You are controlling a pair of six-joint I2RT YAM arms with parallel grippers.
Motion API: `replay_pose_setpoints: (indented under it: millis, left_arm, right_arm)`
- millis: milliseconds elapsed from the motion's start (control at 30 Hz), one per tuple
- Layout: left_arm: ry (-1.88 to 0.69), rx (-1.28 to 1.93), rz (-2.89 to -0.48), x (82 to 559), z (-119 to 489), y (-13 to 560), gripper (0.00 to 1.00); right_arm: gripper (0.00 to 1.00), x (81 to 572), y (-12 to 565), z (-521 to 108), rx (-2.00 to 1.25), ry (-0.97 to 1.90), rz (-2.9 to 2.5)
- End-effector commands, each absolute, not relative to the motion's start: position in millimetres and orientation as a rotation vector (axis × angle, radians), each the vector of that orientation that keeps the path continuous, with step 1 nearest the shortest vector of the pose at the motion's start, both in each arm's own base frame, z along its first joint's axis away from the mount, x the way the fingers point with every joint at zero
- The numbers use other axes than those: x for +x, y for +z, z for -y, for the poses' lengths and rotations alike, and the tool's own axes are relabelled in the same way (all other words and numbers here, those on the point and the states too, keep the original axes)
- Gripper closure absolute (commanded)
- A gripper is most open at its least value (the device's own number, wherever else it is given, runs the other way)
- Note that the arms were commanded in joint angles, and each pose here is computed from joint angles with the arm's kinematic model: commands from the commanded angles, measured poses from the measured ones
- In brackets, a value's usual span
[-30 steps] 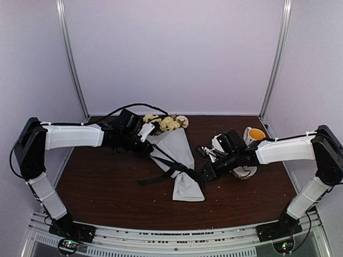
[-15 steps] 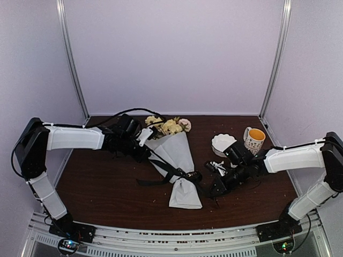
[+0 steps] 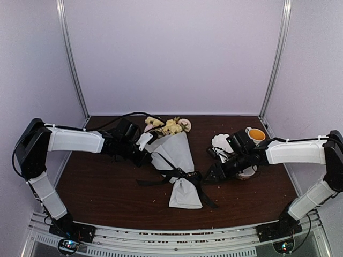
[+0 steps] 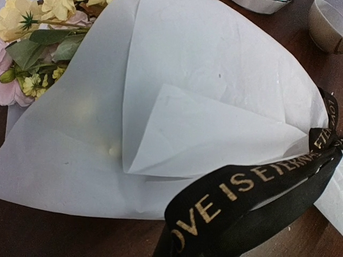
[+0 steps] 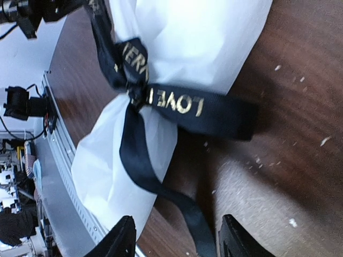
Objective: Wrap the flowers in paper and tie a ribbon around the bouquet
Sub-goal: Tie the half-tied ribbon around the folded bouquet.
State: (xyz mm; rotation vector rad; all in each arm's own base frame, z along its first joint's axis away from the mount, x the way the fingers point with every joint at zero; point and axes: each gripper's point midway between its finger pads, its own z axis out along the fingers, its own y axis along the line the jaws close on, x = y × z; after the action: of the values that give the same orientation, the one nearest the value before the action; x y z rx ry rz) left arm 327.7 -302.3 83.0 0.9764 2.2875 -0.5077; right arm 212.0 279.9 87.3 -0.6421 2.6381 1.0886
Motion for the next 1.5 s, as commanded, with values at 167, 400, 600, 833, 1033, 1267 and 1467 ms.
replay_pose_setpoints:
  millis: [167, 400, 600, 833, 1033, 1267, 1467]
  left_arm:
    - [-0.550, 0.958, -2.238, 329.3, 307.2, 94.3, 1.00]
    - [-0.536, 0.956, -2.212, 334.8, 308.8, 104.1, 1.00]
    - [-0.539, 0.975, -2.120, 341.1, 320.4, 142.2, 1.00]
    - [-0.722, 1.232, -1.814, 301.4, 380.2, 212.3, 1.00]
    - [-0.655, 1.218, -1.866, 320.5, 389.7, 202.2, 1.00]
    - [-0.597, 1.120, -2.025, 317.2, 348.6, 165.6, 0.91]
    - [-0.501, 1.052, -2.231, 295.0, 299.4, 114.7, 0.26]
  right_arm:
    - [0.47, 272.7, 71.7, -297.1, -0.512, 1.003, -2.590]
    - [0.47, 278.3, 71.0, -295.2, -0.530, 0.949, -2.581]
    - [0.48, 285.0, 89.7, -296.5, -0.558, 0.932, -2.516]
    - [0.49, 294.7, 130.2, -333.2, -0.648, 1.071, -2.372]
    - [0.50, 302.0, 131.2, -334.9, -0.587, 1.074, -2.376]
    - [0.50, 301.7, 115.5, -310.9, -0.548, 0.957, -2.441]
    - [0.48, 310.2, 117.0, -289.8, -0.511, 0.853, -2.455]
